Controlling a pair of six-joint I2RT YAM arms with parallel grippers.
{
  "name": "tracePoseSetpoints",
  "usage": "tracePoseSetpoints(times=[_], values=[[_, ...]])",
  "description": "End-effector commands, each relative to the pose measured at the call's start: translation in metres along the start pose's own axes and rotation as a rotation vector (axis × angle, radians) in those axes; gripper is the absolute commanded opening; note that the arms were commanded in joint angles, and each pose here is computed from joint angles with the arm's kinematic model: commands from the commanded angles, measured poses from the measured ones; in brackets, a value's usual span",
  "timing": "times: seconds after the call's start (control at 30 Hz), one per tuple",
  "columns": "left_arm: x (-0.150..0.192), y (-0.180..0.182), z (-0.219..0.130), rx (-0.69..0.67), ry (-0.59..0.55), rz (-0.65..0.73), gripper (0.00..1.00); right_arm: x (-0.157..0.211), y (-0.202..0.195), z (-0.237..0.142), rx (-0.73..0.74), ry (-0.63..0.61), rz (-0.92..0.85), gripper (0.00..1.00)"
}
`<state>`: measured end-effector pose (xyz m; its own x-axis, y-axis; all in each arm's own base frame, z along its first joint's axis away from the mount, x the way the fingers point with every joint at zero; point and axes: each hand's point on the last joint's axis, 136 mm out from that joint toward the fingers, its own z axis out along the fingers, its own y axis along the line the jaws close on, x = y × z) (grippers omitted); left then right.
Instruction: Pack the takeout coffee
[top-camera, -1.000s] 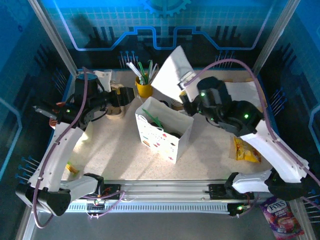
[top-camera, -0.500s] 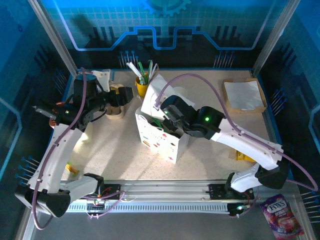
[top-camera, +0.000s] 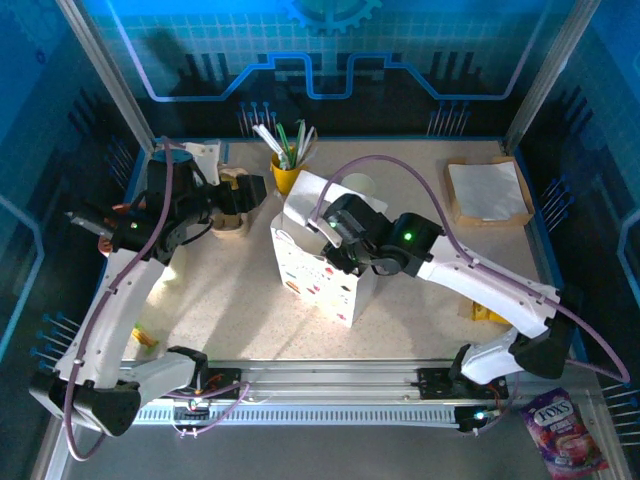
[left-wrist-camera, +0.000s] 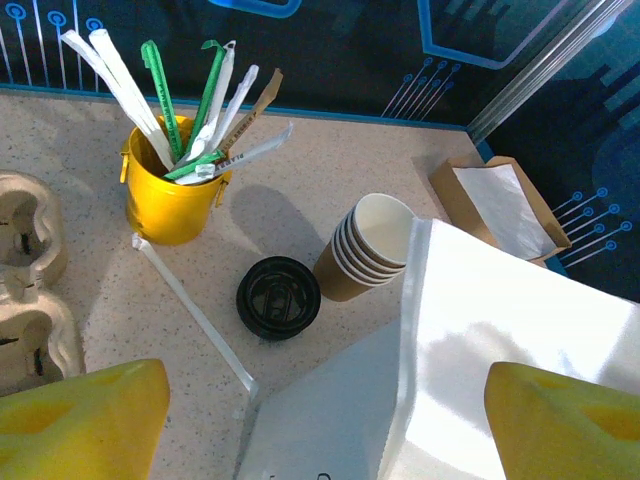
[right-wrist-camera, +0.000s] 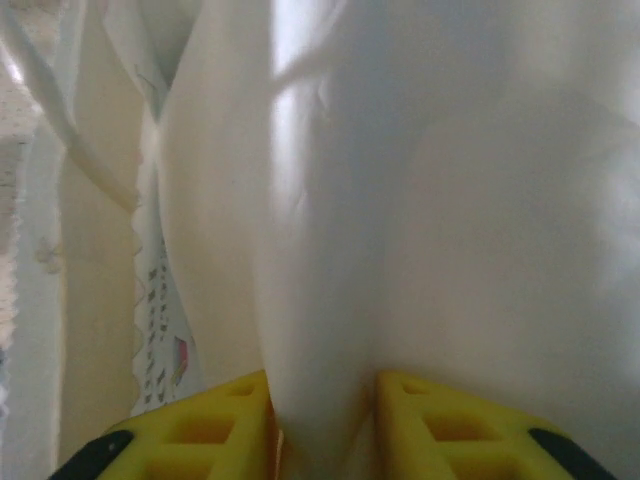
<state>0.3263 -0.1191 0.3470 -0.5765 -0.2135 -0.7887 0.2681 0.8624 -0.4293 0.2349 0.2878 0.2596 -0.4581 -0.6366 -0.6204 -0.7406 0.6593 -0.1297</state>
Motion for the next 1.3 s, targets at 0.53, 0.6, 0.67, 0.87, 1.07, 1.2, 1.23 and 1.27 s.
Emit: tracePoseSetpoints(times=[0.53,0.6,0.67,0.87,1.07,1.2,1.23,1.27], values=[[-0.005,-0.011,-0.004,0.065,-0.022,0.007,0.83,-0.027,-0.045,-0.088,-0.115,-0.281,0.143,0.48],[-0.007,-0.015,-0.005,0.085,-0.022,-0.008,0.83,-0.019,-0.076,-0.095,-0.053,-0.293,0.222,0.52],[-0.008,-0.021,-0.005,0.110,-0.016,-0.027,0.83,-0.008,-0.111,-0.097,0.019,-0.305,0.319,0.57],[-0.003,-0.052,0.001,0.207,0.039,-0.045,0.83,0.047,-0.227,-0.075,0.247,-0.263,0.625,0.73],[-0.013,-0.078,0.001,0.289,0.046,-0.110,0.83,0.106,-0.325,-0.041,0.457,-0.163,0.798,0.79],[-0.025,-0.084,0.002,0.288,0.025,-0.106,0.83,0.151,-0.379,-0.013,0.563,-0.077,0.916,0.82],[-0.028,-0.084,0.001,0.281,0.017,-0.100,0.83,0.161,-0.389,-0.006,0.573,-0.058,0.939,0.82],[-0.027,-0.081,0.004,0.267,0.021,-0.094,0.84,0.172,-0.400,0.004,0.586,-0.032,0.960,0.83]])
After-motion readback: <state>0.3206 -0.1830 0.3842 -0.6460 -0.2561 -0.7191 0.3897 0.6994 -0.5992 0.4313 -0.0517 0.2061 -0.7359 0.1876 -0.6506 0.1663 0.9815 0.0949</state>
